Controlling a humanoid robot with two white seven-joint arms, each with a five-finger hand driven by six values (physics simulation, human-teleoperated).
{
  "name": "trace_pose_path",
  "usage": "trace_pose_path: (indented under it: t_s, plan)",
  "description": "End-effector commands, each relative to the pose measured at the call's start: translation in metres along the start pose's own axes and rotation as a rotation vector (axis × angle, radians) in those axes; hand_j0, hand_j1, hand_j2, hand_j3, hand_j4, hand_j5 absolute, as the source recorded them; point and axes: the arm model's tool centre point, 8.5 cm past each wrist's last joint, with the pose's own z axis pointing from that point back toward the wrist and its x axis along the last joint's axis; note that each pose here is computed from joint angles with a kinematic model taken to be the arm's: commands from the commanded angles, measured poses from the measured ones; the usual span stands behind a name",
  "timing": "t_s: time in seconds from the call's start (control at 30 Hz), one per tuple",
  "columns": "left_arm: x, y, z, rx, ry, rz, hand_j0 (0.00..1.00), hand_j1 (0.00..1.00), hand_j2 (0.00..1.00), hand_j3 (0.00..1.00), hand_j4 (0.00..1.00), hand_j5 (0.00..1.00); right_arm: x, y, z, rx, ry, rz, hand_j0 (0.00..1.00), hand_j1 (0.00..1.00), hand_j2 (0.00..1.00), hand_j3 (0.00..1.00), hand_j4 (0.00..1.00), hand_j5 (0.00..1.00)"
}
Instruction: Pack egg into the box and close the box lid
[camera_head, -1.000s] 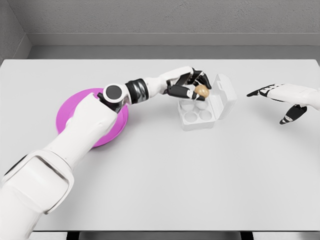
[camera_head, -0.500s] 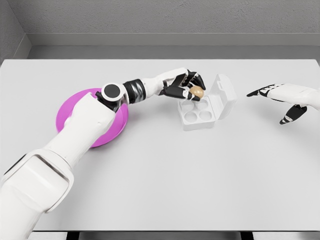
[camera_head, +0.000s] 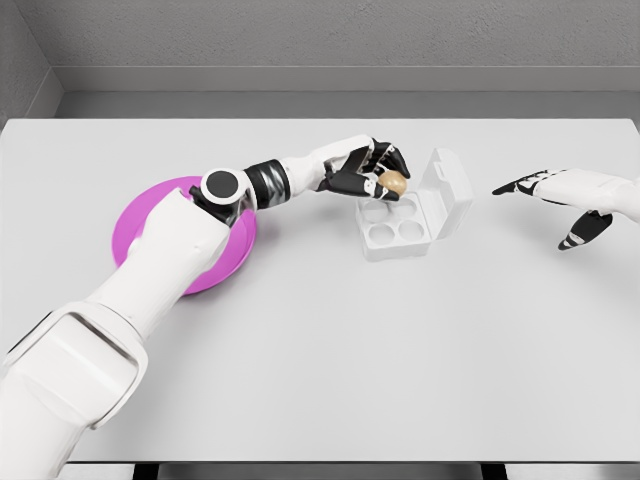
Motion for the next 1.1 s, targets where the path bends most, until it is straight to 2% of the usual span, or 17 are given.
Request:
trace_pose_path:
  t_s: [0.0, 0.2, 0.23, 0.3, 0.6, 0.73, 0.83, 1.07]
  plan:
    - [0.001, 0.000, 0.000, 0.003, -0.007, 0.006, 0.38, 0.38, 0.38, 0.38, 0.38, 0.38, 0.000, 0.000, 0.000, -0.002, 0.000, -0.004, 1.00, 1.00, 1.00, 1.00, 1.00, 1.00]
    - [-0.003, -0.003, 0.001, 0.004, -0.010, 0.018, 0.39, 0.39, 0.39, 0.39, 0.39, 0.39, 0.000, 0.000, 0.000, -0.002, 0.000, -0.004, 1.00, 1.00, 1.00, 1.00, 1.00, 1.00]
    - [0.000, 0.001, 0.003, 0.021, -0.029, 0.030, 0.39, 0.39, 0.39, 0.39, 0.39, 0.39, 0.000, 0.000, 0.000, -0.002, 0.000, -0.004, 1.00, 1.00, 1.00, 1.00, 1.00, 1.00]
    - [0.005, 0.000, 0.001, 0.018, -0.047, 0.028, 0.39, 0.39, 0.39, 0.39, 0.39, 0.39, 0.000, 0.000, 0.000, -0.002, 0.000, -0.004, 1.00, 1.00, 1.00, 1.00, 1.00, 1.00]
    - [0.005, -0.008, 0.000, 0.013, -0.075, 0.057, 0.39, 0.39, 0.39, 0.39, 0.39, 0.39, 0.001, -0.001, 0.000, -0.003, -0.002, -0.002, 1.00, 1.00, 1.00, 1.00, 1.00, 1.00]
    - [0.003, -0.004, 0.005, 0.022, -0.077, 0.060, 0.40, 0.40, 0.40, 0.40, 0.40, 0.40, 0.001, -0.001, 0.000, -0.003, -0.002, -0.002, 1.00, 1.00, 1.00, 1.00, 1.00, 1.00]
    - [-0.008, 0.001, 0.016, 0.038, -0.054, 0.068, 0.40, 0.40, 0.40, 0.40, 0.40, 0.40, 0.001, -0.001, 0.000, -0.003, -0.002, -0.002, 1.00, 1.00, 1.00, 1.00, 1.00, 1.00]
    - [-0.010, 0.001, 0.018, 0.039, -0.051, 0.070, 0.40, 0.40, 0.40, 0.40, 0.40, 0.40, 0.001, -0.001, 0.000, -0.003, -0.002, -0.002, 1.00, 1.00, 1.00, 1.00, 1.00, 1.00]
